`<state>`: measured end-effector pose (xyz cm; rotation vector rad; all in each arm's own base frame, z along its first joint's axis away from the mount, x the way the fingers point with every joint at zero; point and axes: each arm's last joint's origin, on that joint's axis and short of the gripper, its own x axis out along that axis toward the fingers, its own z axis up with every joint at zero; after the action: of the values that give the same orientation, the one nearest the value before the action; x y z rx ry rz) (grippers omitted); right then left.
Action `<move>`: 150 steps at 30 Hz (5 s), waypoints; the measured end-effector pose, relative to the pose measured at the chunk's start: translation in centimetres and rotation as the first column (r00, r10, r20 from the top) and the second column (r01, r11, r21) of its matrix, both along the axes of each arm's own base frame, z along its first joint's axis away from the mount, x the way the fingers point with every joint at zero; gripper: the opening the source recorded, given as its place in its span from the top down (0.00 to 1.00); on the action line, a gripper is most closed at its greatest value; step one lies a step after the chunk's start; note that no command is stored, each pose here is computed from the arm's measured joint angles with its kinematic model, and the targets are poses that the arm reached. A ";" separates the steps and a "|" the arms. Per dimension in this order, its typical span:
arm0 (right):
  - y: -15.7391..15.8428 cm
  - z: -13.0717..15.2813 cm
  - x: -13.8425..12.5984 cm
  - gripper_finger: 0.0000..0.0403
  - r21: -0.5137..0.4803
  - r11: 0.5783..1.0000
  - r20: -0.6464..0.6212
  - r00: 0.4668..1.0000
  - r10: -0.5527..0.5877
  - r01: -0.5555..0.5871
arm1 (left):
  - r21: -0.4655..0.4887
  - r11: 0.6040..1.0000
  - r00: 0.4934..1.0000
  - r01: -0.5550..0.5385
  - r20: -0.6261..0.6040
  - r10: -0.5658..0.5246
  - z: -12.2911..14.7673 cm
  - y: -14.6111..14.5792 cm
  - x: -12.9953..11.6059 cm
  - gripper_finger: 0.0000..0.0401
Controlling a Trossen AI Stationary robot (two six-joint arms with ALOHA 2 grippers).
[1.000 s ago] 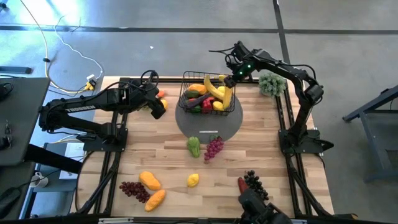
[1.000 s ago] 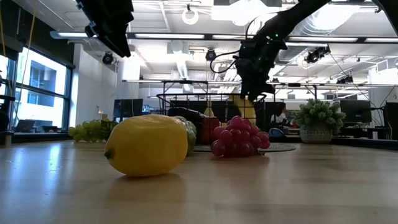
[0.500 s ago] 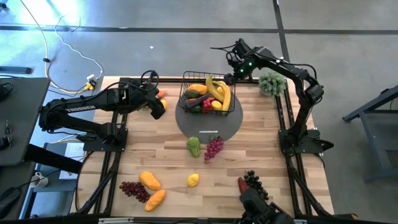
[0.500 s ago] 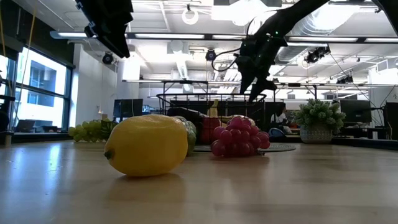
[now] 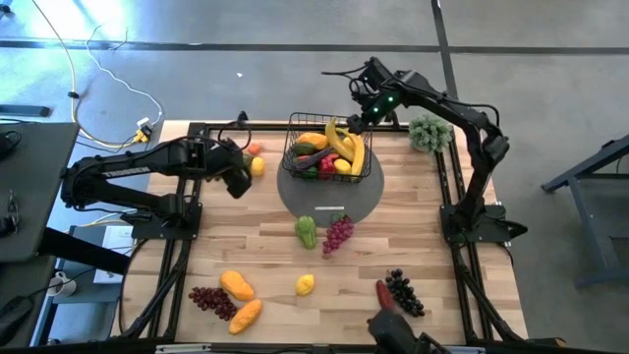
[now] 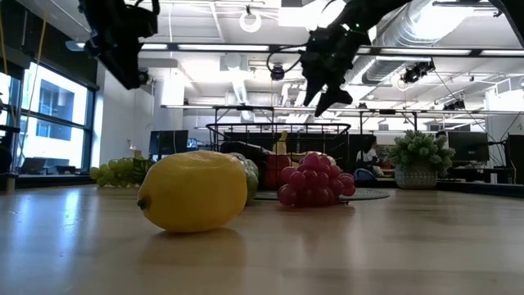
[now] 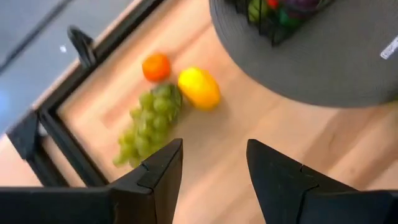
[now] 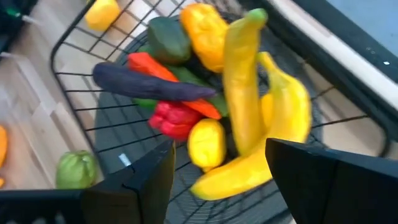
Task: Build produce basket
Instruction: Put the yellow mango into the wire basket
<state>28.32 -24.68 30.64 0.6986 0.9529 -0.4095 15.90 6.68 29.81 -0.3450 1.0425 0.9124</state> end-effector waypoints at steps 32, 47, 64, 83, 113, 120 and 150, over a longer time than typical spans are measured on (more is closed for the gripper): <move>13.7 1.1 6.9 0.43 0.039 0.990 -0.117 0.984 0.136 -0.132 | -0.500 0.776 0.923 0.385 0.199 -0.330 0.4 -9.9 -0.2 0.48; 21.0 1.0 8.2 0.43 -0.015 0.989 -0.182 0.973 0.139 -0.145 | -0.526 0.686 0.841 0.503 0.113 -0.529 -1.0 -14.2 0.1 0.31; 25.4 3.4 6.5 0.43 -0.085 0.989 -0.153 0.983 0.103 -0.117 | -0.330 0.485 0.549 0.810 0.136 -0.824 -3.2 -21.6 1.1 0.31; 26.0 3.4 6.5 0.43 -0.074 0.993 -0.148 0.986 0.080 -0.092 | -0.337 0.347 0.379 0.875 0.032 -0.925 -9.3 -24.3 6.1 0.31; 26.0 3.3 6.5 0.43 -0.086 0.991 -0.154 0.984 0.091 -0.105 | -0.440 0.356 0.330 0.824 -0.138 -0.934 -14.3 -24.2 7.8 0.50; 25.7 3.3 6.4 0.43 -0.137 0.986 -0.161 0.984 0.072 -0.094 | -0.447 0.389 0.357 0.806 -0.156 -0.921 -14.1 -23.3 8.0 0.57; 14.9 4.8 5.0 0.43 -0.297 0.954 -0.104 0.993 -0.061 0.027 | -0.013 0.741 0.736 0.671 -0.112 -0.668 -4.5 -3.5 9.4 0.57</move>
<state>33.29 -9.76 35.40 0.4276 0.9575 -0.6222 25.32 3.15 25.27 0.1228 1.1402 0.2834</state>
